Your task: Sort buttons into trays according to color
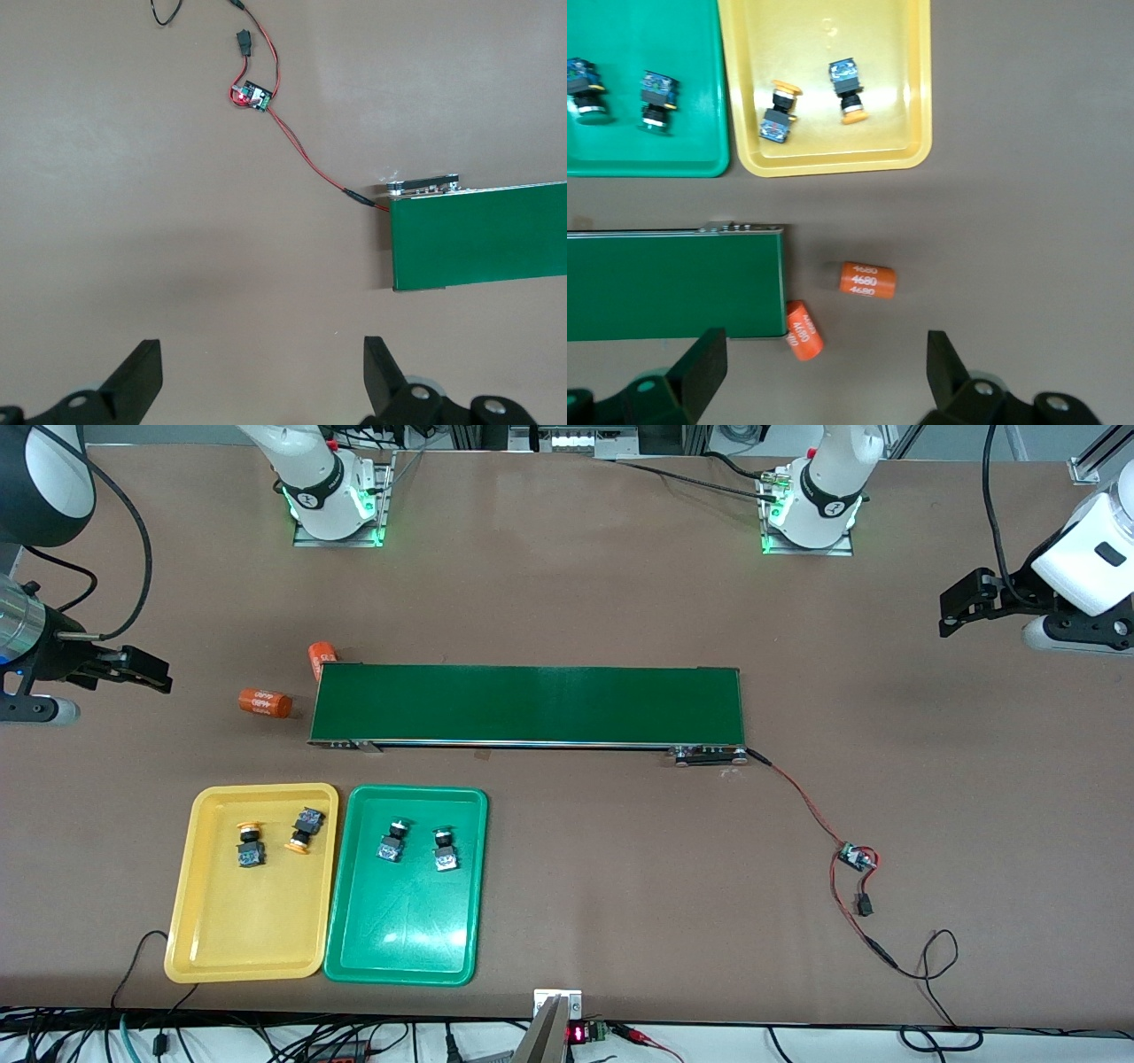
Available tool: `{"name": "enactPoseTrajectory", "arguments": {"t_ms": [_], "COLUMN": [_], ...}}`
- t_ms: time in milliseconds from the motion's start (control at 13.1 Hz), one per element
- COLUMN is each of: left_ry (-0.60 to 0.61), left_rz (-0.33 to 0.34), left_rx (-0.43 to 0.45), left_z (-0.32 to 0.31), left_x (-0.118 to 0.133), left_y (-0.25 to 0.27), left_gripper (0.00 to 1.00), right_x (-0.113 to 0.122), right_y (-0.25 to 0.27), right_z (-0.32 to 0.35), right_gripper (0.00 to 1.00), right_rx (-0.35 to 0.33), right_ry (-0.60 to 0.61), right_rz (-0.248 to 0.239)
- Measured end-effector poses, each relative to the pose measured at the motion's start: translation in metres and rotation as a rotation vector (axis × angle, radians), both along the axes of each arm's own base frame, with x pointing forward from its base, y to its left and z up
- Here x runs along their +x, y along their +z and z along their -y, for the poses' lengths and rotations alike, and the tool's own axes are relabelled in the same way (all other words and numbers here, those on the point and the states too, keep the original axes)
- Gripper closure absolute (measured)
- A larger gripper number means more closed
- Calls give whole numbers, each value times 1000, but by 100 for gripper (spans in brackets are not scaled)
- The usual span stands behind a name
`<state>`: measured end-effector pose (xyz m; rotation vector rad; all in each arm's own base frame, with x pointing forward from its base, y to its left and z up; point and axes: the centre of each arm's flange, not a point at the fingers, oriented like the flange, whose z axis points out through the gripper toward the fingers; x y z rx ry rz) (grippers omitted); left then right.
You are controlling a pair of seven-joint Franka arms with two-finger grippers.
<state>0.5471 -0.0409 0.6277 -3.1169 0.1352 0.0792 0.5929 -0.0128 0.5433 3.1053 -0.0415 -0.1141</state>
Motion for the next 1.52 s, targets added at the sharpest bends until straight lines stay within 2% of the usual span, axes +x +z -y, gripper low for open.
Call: {"name": "enactPoseTrajectory", "arguments": {"t_ms": [381, 610, 1524], "left_ry": [0, 0, 0], "left_rz": [0, 0, 0], "left_rx": [0, 0, 0], "left_z": [0, 0, 0], "left_x": [0, 0, 0], "left_y": [0, 0, 0], "left_gripper": [0, 0, 0], "right_x": [0, 0, -2], "right_y": [0, 0, 0], "right_z": [-5, -23, -56], "right_gripper": [0, 0, 0], "right_rx": [20, 79, 84], "right_ry": [2, 13, 68], "right_rz": [-3, -4, -6]}}
